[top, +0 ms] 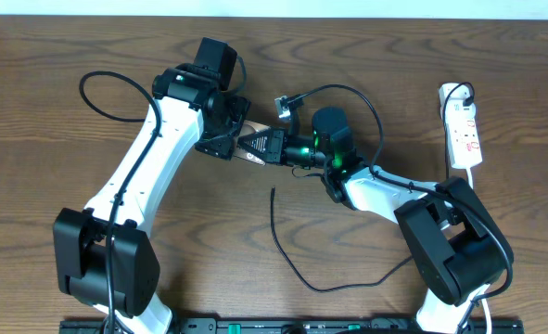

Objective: Plug charger to phone and switch on socket
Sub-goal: 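Grasp the phone's edge with the right gripper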

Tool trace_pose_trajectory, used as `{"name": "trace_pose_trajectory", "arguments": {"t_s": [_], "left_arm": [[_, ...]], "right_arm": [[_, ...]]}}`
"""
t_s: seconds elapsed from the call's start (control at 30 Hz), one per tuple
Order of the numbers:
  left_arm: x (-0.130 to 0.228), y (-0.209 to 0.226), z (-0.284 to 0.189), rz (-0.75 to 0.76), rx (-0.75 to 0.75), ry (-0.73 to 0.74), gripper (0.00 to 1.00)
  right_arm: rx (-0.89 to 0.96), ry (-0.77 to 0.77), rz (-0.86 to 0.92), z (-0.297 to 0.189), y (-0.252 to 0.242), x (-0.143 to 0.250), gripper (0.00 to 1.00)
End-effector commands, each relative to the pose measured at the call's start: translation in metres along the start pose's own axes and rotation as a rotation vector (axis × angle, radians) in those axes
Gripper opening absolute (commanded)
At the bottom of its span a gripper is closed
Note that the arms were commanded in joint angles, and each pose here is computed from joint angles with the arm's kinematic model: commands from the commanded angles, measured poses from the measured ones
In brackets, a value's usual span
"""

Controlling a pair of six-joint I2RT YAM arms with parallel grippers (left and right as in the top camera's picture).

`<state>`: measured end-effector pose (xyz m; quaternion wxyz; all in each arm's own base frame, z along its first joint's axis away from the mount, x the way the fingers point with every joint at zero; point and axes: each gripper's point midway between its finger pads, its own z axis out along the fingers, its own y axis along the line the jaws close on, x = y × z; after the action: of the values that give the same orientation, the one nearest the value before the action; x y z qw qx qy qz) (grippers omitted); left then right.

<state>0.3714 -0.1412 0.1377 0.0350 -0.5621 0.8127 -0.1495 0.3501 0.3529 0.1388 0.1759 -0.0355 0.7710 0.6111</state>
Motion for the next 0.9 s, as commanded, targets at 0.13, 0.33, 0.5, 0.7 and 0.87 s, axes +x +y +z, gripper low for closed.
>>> {"name": "trace_pose_trajectory", "arguments": {"t_s": [0.13,0.33,0.5,0.7,0.87], "left_arm": [[-0.001,-0.008,-0.016,-0.004,0.047,-0.012,0.64],[-0.001,-0.006,-0.016,0.002,0.037,-0.012,0.8],[-0.001,-0.006,-0.016,0.005,0.037,-0.012,0.89],[-0.001,-0.006,-0.016,0.044,0.038,-0.012,0.9],[0.002,-0.007,-0.018,0.074,0.047,0.049,0.91]], "right_arm": [[-0.022,0.018,-0.042,0.003,0.006,0.003,0.04],[-0.02,0.015,-0.041,0.002,0.006,0.002,0.01],[-0.019,0.013,-0.041,0.001,0.005,0.001,0.01],[-0.011,0.007,-0.035,-0.001,0.002,-0.002,0.01],[0.009,-0.003,-0.024,-0.006,-0.006,-0.007,0.01]]}}
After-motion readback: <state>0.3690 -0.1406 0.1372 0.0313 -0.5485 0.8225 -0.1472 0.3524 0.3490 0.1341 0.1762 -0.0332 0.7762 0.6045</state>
